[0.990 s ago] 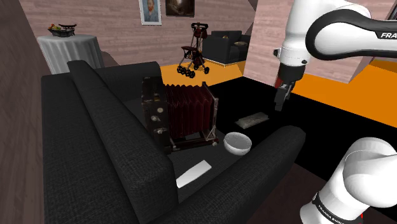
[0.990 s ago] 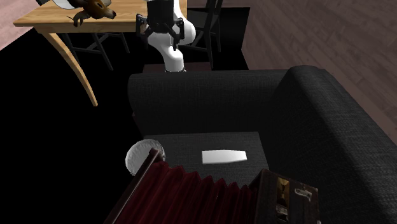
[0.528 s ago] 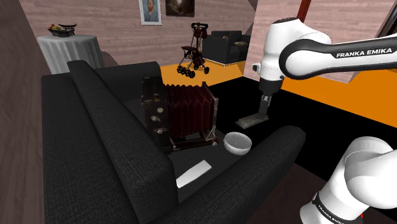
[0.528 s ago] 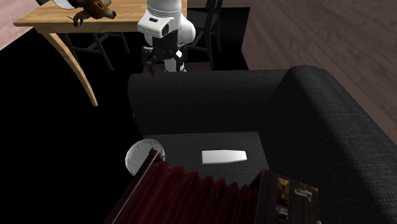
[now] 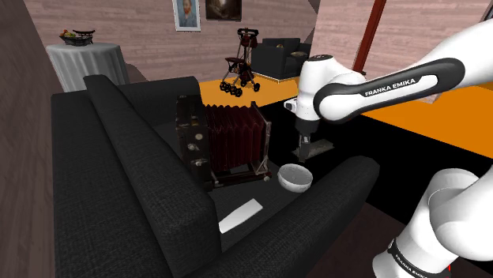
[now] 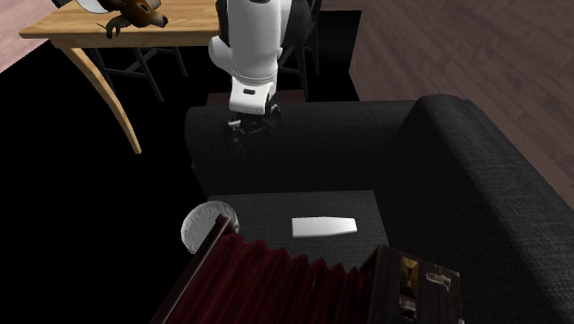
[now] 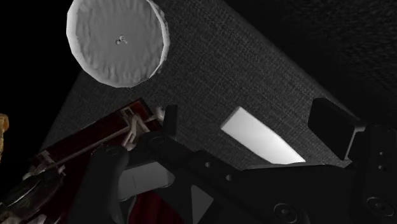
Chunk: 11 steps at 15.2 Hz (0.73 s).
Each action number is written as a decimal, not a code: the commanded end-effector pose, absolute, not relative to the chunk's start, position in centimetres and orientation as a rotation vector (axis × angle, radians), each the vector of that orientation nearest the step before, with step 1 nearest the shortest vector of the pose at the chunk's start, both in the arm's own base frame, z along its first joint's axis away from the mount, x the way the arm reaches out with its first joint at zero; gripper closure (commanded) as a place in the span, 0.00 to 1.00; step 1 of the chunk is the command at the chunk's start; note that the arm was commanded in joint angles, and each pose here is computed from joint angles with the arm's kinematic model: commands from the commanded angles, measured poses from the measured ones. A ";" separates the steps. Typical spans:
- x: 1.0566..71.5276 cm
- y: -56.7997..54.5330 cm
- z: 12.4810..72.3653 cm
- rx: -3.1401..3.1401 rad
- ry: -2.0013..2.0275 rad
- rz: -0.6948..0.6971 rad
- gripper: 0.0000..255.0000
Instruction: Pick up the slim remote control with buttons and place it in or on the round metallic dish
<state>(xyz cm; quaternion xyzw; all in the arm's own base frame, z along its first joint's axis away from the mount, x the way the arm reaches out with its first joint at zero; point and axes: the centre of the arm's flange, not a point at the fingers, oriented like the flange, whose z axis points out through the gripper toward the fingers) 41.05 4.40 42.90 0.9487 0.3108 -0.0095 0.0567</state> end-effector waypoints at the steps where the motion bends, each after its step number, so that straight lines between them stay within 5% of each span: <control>1: 42.4 5.5 41.0 2.849 1.048 -0.022 0.00; 11: 48.0 11.5 31.3 2.662 1.539 -0.004 0.00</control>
